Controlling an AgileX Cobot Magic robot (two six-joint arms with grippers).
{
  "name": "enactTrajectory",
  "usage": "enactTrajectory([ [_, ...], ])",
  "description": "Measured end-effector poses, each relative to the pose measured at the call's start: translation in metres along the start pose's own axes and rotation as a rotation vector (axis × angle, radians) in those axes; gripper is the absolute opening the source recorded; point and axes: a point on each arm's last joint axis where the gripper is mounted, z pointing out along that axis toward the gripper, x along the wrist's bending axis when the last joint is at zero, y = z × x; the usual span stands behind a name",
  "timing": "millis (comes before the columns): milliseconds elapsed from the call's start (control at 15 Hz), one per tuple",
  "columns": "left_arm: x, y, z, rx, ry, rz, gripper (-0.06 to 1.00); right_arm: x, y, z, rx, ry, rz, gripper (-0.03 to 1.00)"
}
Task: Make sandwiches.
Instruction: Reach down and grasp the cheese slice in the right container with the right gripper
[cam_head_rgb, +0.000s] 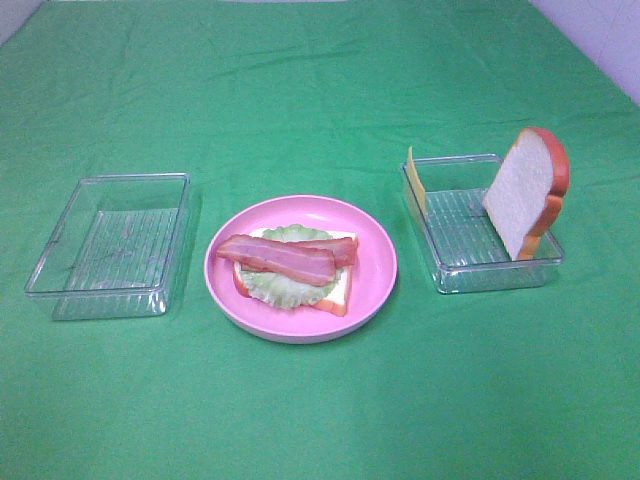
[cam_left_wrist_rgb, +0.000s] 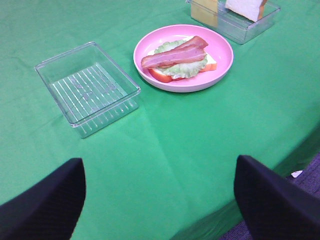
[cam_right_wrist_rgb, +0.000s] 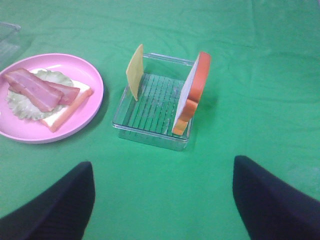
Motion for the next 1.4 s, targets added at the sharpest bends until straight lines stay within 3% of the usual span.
enactTrajectory([
  [267, 0.0, 0.0, 0.0, 0.0, 0.003, 0.001, 0.77, 0.016, 0.066, 0.051, 0.177, -0.008, -0.029, 0.69],
  [333, 0.0, 0.0, 0.0, 0.0, 0.003, 0.002, 0.77, 0.029, 0.097, 0.084, 0.25, 0.013, -0.011, 0.69],
  [467, 0.0, 0.0, 0.0, 0.0, 0.004, 0.002, 0.77, 0.039, 0.119, 0.117, 0.329, 0.018, -0.006, 0.69],
  [867, 0.0, 0.0, 0.0, -0.001, 0.004, 0.002, 0.77, 0.063, 0.157, 0.201, 0.481, 0.01, -0.002, 0.69],
  [1067, 0.0, 0.0, 0.0, -0.001, 0.004, 0.002, 0.77, 0.064, 0.168, 0.236, 0.568, 0.032, 0.083, 0.69],
  [1267, 0.0, 0.0, 0.0, 0.0, 0.005, 0.003, 0.77, 0.051, 0.174, 0.276, 0.683, 0.126, 0.25, 0.69],
  [1400, 0.0, 0.0, 0.0, 0.0, 0.005, 0.002, 0.77, 0.048, 0.176, 0.311, 0.743, 0.173, 0.291, 0.69],
])
